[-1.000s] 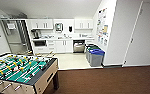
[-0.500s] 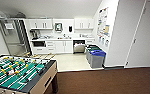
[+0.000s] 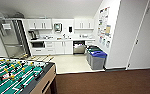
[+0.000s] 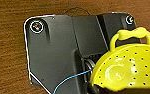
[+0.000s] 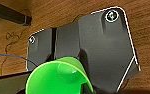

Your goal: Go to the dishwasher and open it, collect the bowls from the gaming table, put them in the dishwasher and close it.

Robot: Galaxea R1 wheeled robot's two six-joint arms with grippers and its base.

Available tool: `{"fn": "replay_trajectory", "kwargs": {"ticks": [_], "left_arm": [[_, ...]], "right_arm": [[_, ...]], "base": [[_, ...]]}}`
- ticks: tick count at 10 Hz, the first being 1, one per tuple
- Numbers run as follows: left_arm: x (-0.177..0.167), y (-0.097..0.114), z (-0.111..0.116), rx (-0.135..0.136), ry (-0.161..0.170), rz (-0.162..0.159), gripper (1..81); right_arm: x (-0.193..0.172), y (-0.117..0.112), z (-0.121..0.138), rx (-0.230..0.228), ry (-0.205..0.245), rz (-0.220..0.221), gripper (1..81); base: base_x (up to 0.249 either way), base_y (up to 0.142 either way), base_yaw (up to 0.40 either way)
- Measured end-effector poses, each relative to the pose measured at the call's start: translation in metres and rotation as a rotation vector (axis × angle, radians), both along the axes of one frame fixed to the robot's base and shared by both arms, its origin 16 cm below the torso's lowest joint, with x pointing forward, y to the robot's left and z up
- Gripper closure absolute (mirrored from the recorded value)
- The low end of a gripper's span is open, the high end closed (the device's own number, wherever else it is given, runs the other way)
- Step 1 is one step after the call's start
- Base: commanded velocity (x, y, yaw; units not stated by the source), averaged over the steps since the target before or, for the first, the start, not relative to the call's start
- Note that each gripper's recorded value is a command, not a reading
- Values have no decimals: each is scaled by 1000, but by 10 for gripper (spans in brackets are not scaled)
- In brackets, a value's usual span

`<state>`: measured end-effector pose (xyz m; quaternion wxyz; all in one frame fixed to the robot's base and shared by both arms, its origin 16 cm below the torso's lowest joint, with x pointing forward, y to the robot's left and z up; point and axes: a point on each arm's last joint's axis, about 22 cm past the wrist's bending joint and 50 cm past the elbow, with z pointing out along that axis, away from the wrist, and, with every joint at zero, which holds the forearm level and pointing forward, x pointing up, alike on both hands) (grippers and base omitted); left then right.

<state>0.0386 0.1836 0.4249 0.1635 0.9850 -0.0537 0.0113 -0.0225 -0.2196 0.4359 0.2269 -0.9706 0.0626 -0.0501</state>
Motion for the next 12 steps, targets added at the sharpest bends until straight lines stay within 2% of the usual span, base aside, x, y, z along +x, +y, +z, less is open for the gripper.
{"fn": "replay_trajectory", "kwargs": {"ticks": [9, 12], "left_arm": [[3, 3, 0, 3, -5, 2, 811], [-5, -2, 0, -3, 6, 0, 811]], "right_arm": [[-1, 0, 0, 0, 2, 0, 811], [-4, -2, 0, -3, 5, 1, 811]], "base": [[190, -58, 0], [190, 0, 0]]}}
